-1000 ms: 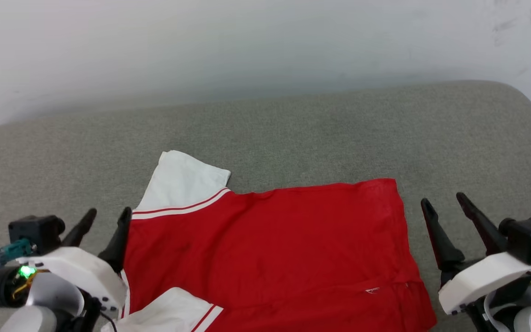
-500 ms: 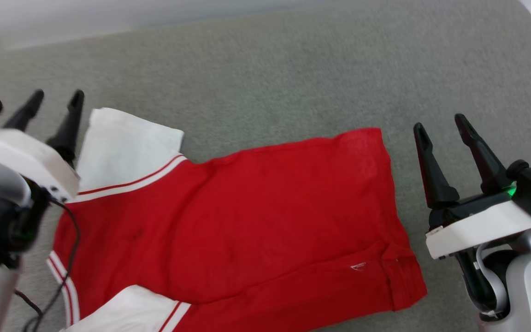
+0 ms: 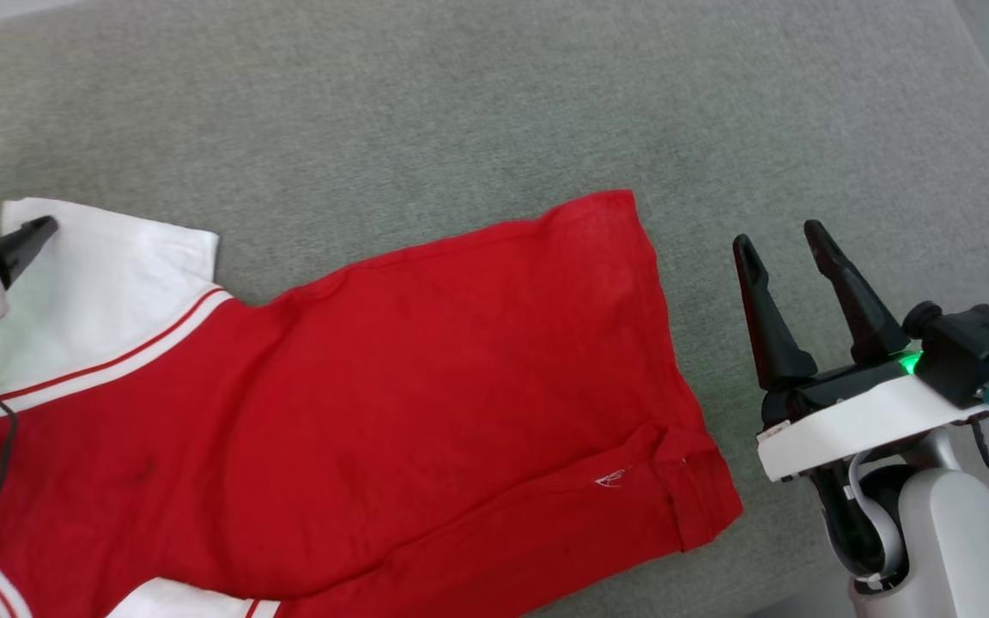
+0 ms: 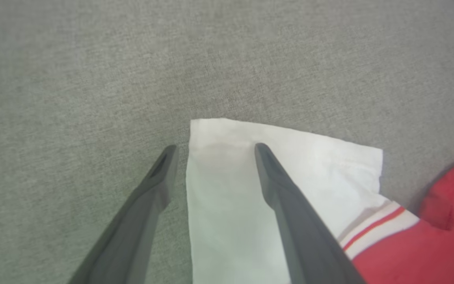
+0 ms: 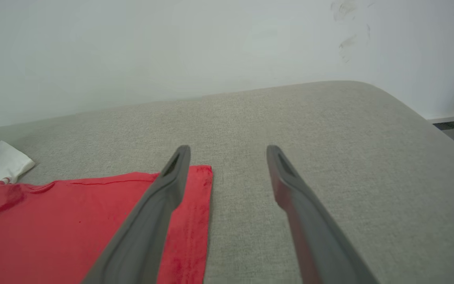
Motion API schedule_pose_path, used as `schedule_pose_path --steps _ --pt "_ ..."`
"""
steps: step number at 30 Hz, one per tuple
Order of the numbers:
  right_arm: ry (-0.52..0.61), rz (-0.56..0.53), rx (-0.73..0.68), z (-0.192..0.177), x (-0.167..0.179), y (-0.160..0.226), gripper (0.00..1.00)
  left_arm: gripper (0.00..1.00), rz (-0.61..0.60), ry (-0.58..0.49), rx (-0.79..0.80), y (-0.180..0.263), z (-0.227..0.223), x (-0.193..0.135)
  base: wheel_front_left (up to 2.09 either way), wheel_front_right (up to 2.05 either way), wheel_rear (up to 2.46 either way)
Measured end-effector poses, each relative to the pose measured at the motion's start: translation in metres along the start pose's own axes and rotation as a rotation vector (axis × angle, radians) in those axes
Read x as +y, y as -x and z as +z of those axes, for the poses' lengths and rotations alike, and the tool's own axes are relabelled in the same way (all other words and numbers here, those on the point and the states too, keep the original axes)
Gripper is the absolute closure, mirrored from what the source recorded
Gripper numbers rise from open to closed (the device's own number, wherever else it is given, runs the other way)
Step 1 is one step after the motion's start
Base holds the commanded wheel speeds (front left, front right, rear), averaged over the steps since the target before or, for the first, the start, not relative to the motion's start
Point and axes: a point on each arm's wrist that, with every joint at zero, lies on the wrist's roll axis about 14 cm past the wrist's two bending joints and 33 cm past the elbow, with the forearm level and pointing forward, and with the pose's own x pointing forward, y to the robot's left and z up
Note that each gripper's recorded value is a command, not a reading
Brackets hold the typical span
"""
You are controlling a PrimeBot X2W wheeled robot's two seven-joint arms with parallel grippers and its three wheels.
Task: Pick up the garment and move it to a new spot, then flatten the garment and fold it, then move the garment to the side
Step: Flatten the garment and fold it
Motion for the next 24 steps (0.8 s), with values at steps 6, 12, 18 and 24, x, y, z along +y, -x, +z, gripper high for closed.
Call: schedule_pose_path --steps 6,12,18,24 --pt "-0.014 -0.027 0.041 -0.016 -0.008 0.002 0.00 0.00 -0.009 0.059 0.185 -0.019 -0.029 0.001 0.00 0.00 0.00" --pt "-0.038 -0.039 0.061 -0.021 -0.011 0.003 0.00 0.76 -0.019 0.116 0.267 -0.024 -0.040 -0.006 0.00 0.00 0.00" --pt "-0.079 -0.041 0.083 -0.022 -0.013 0.004 0.00 1.00 -0.039 0.125 0.213 -0.024 -0.041 -0.018 0.00 0.00 0.00" --pt "-0.113 -0.015 0.166 -0.027 -0.013 -0.006 0.00 1.00 -0.040 0.085 0.070 -0.013 -0.022 -0.023 0.00 0.00 0.00"
